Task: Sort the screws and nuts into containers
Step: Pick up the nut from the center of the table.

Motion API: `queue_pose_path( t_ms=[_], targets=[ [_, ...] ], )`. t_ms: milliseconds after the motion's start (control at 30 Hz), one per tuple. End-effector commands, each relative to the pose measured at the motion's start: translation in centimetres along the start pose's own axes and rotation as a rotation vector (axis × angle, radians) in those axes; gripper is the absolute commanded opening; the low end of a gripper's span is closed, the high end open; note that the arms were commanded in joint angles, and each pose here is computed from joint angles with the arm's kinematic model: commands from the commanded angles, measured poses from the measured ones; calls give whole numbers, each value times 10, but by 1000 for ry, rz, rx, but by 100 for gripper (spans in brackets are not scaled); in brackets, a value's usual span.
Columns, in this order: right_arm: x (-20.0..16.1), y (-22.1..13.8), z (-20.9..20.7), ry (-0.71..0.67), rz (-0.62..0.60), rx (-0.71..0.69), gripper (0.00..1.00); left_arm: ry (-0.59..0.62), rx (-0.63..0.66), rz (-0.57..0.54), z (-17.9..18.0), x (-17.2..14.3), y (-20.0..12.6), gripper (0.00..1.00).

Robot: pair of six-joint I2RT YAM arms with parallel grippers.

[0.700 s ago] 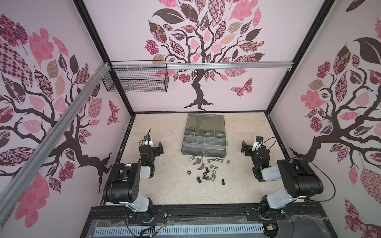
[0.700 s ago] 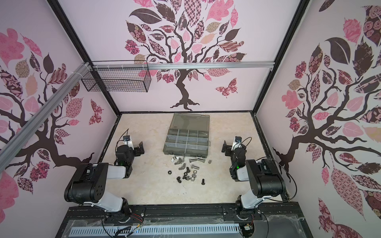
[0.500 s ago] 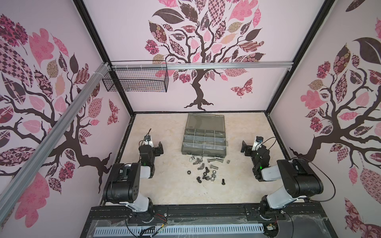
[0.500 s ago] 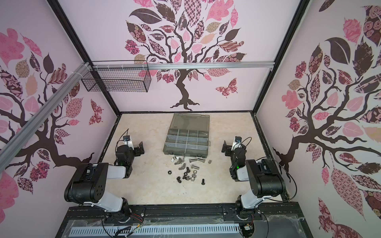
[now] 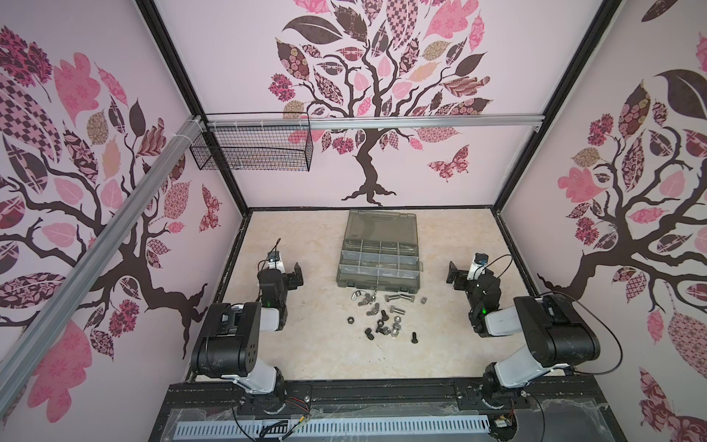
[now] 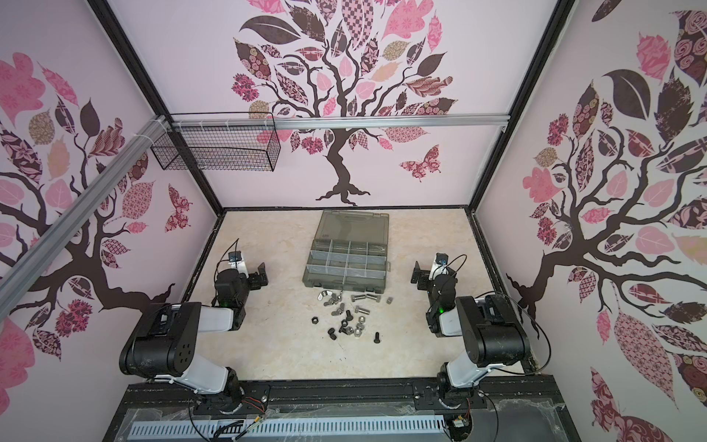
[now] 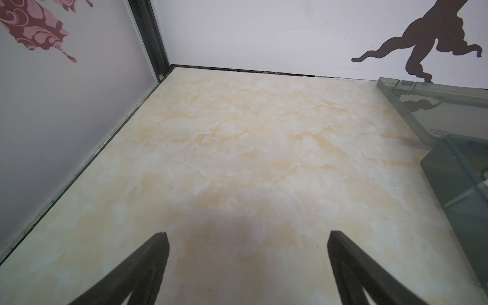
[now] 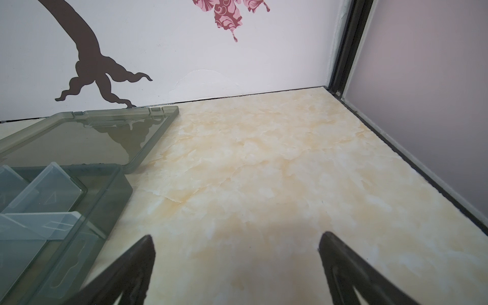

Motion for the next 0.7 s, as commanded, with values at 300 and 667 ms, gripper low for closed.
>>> queue_pose_path(
  t_ms=[300,667],
  targets=[
    [6,0,-1,2,-29,-3,100,8,1,-25,-1,6,2,98],
    [72,-27,25,119,246,117,100,-99,-55,168,-33,92,-48,98]
  ],
)
Point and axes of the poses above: each gripper's point midway between its finger pads, its own y axis out along the fingers, its own z axis along the line the jaws close on, x = y × z, the point moved 9 cm from there along -y, back along the fingers, and after that the axes turned 5 degrees about -y, right-handed, at the moved point
